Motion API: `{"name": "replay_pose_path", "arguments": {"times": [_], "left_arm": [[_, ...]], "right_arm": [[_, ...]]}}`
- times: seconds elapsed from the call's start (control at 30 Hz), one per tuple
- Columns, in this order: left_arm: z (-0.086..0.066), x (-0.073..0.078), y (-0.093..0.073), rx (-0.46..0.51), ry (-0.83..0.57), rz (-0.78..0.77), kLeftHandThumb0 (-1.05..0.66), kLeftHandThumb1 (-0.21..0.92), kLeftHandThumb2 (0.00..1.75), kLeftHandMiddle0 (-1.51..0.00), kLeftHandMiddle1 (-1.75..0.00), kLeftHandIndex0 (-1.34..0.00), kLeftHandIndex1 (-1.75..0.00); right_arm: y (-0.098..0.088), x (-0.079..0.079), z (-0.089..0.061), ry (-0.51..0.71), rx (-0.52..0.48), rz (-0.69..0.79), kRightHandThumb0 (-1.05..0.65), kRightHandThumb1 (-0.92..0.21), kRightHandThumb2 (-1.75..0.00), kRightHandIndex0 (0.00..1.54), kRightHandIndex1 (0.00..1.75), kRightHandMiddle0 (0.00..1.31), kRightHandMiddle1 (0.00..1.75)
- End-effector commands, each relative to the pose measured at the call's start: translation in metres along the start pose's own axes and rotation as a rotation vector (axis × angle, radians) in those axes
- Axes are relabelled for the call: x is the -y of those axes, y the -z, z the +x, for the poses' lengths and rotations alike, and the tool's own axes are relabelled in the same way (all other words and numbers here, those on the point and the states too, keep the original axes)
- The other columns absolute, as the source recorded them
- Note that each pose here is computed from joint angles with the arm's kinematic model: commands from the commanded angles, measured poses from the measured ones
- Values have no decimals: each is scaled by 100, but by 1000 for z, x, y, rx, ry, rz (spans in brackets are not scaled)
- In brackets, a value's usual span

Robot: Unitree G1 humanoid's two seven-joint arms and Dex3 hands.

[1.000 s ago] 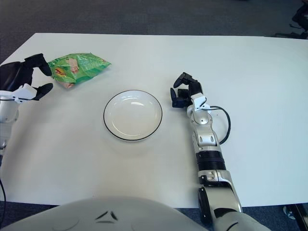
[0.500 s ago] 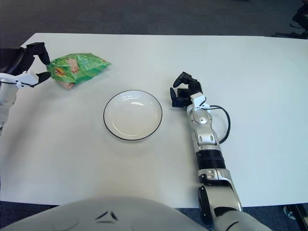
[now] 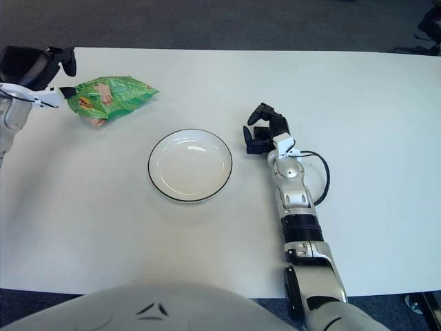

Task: Put the snack into the plate.

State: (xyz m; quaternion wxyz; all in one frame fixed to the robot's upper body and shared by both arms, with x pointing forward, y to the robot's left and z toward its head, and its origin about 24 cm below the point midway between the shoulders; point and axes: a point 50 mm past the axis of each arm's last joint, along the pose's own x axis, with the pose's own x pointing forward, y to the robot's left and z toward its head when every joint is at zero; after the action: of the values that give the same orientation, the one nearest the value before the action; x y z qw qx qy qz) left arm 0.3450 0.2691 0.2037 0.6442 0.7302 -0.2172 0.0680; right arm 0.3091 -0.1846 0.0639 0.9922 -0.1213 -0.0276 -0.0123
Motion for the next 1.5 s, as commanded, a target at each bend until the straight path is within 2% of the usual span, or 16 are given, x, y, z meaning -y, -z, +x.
{"name": "replay_pose_path", "arguments": {"times": [0.0,0.37,0.77,1.13,1.17,1.2,1.23,1.3,1.33,1.4,1.47], "left_arm": [[8,-7,5,18,-22,61,-53,21,145,-135,-175,-70,-175],[21,-3,2,25,-31,117,-52,22,144,-133,-175,-70,-175],[36,8,2,-27,31,115,-52,23,142,-123,-175,-68,-175],[42,19,-9,-36,58,60,-46,38,124,-109,-175,-56,-175],[43,21,-12,-38,60,47,-45,40,121,-106,-175,-54,-175],[43,23,-13,-39,61,38,-29,36,126,-91,-175,-49,-173],[43,27,-16,-42,64,25,-24,35,128,-85,-175,-47,-173],[43,33,-20,-50,69,4,-10,44,114,-67,-164,-36,-174],[43,37,-23,-57,70,-11,-8,48,108,-63,-161,-34,-174],[44,40,-25,-68,71,-31,-4,66,83,-50,-153,-24,-174],[44,41,-26,-72,70,-38,-20,73,75,-41,-150,-25,-175]], "right_arm": [[37,-6,-19,-47,-172,-18,-50,-28,-136,134,175,64,175],[37,-7,-18,-47,-167,-22,-50,-28,-136,135,175,65,175],[37,-8,-17,-48,-166,-25,-50,-28,-136,135,175,65,175],[37,-8,-18,-49,-166,-29,-50,-28,-136,135,175,65,175],[38,-8,-18,-49,-166,-30,-50,-28,-136,135,175,65,175],[38,-8,-18,-50,-166,-30,-50,-28,-136,135,175,65,175],[38,-8,-18,-49,-166,-31,-50,-28,-136,135,175,65,175],[37,-8,-18,-48,-165,-33,-50,-28,-136,135,175,64,175],[37,-8,-18,-46,-165,-37,-50,-28,-136,135,175,64,175],[37,-8,-18,-43,-165,-41,-50,-28,-136,135,175,64,175],[37,-8,-18,-42,-166,-43,-50,-28,-136,135,175,65,175]]}}
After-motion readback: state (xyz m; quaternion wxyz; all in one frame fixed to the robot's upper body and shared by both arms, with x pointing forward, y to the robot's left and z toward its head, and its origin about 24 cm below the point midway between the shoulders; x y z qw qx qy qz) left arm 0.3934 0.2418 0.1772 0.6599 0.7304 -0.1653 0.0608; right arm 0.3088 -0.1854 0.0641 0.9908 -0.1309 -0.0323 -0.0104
